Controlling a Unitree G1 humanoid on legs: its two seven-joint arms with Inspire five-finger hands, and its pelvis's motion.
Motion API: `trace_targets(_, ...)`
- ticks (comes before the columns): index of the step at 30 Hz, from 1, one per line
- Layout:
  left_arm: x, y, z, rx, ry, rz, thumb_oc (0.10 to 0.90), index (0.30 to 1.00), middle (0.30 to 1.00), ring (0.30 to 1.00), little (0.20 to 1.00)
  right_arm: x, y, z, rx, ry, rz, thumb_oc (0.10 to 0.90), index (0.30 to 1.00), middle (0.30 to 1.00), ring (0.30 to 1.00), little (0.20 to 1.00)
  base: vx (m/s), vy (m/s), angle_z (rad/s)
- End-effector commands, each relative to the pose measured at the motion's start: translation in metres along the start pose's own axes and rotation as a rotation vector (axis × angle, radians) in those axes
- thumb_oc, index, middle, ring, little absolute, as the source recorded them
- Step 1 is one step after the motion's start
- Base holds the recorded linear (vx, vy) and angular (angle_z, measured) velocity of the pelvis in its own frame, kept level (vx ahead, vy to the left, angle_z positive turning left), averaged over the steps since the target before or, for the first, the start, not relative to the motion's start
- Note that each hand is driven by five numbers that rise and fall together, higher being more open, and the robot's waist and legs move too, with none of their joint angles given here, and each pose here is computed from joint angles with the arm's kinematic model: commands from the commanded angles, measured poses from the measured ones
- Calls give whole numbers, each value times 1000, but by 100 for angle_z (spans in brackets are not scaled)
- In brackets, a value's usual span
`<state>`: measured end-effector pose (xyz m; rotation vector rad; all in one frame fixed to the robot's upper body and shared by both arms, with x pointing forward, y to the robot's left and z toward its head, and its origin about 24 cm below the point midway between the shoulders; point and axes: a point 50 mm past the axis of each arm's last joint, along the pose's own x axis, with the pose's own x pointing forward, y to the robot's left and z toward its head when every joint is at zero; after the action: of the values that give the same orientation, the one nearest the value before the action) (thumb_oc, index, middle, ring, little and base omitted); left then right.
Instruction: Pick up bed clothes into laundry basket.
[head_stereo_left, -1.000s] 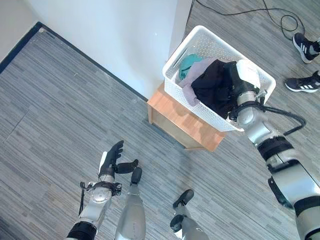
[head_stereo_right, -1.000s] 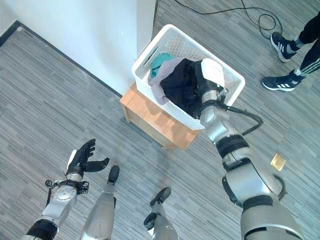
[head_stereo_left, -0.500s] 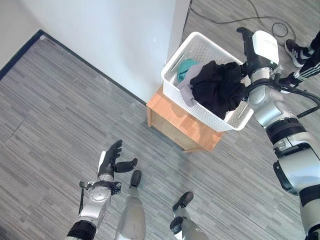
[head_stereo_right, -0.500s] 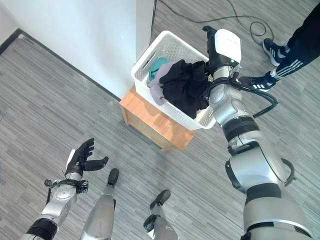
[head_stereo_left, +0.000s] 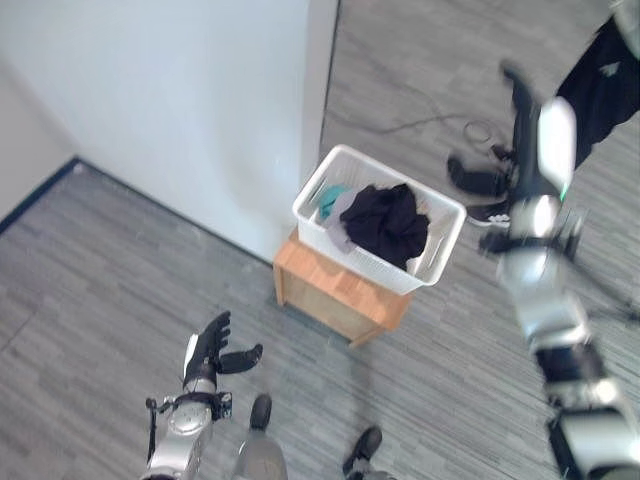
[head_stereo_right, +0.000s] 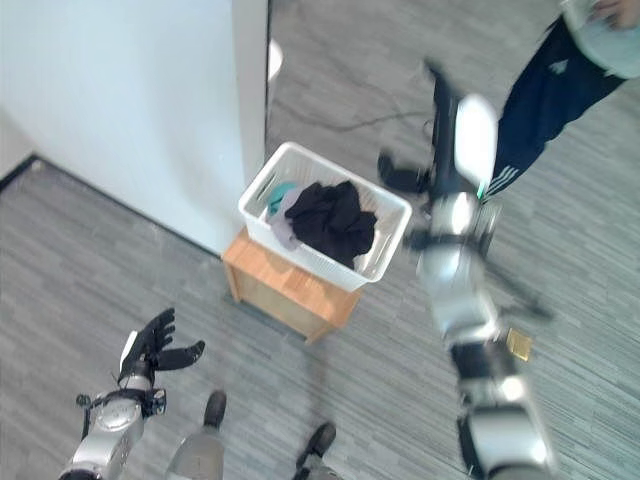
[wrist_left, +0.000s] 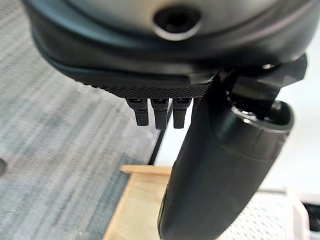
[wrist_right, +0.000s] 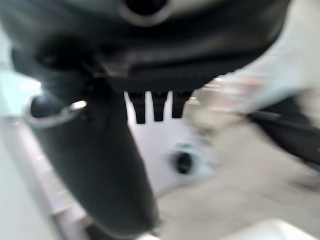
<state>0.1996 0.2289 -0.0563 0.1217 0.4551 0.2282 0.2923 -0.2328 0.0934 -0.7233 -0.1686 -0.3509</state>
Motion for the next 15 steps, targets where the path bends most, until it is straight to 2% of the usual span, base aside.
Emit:
trace_targets(1, 2, 0, 37, 25, -192, -39, 800, 900, 900, 900, 900, -20, -3, -7, 212, -15, 54, 800, 900, 900, 900, 900, -30, -16, -15)
trace_targets(6, -1, -2, 26, 13, -150, -44, 800, 900, 900, 900, 900, -49, 14, -27, 326, 100, 129, 800, 900, 900, 900, 900, -31, -5, -20)
trace_targets(8, -2, -9, 18, 13, -121, -59, 800, 900, 900, 900, 900, -75, 24, -54, 456, 253, 158, 800, 900, 900, 900, 900, -46, -2, -29)
trace_targets(9, -2, -9, 18, 13, -122, -60, 800, 900, 900, 900, 900, -75, 24, -54, 456, 252, 157, 800, 900, 900, 900, 900, -62, -23, -33)
trace_targets(10, -2, -13, 15, 1, -114, -66, 800, 900, 900, 900, 900, -85, 28, -69, 501, 339, 138, 800, 900, 900, 900, 900, -37, -16, -21)
trace_targets(15, -1, -13, 14, 0, -112, -67, 800, 900, 900, 900, 900, -95, 34, -80, 503, 398, 162, 800, 900, 900, 900, 900, -19, -17, -6)
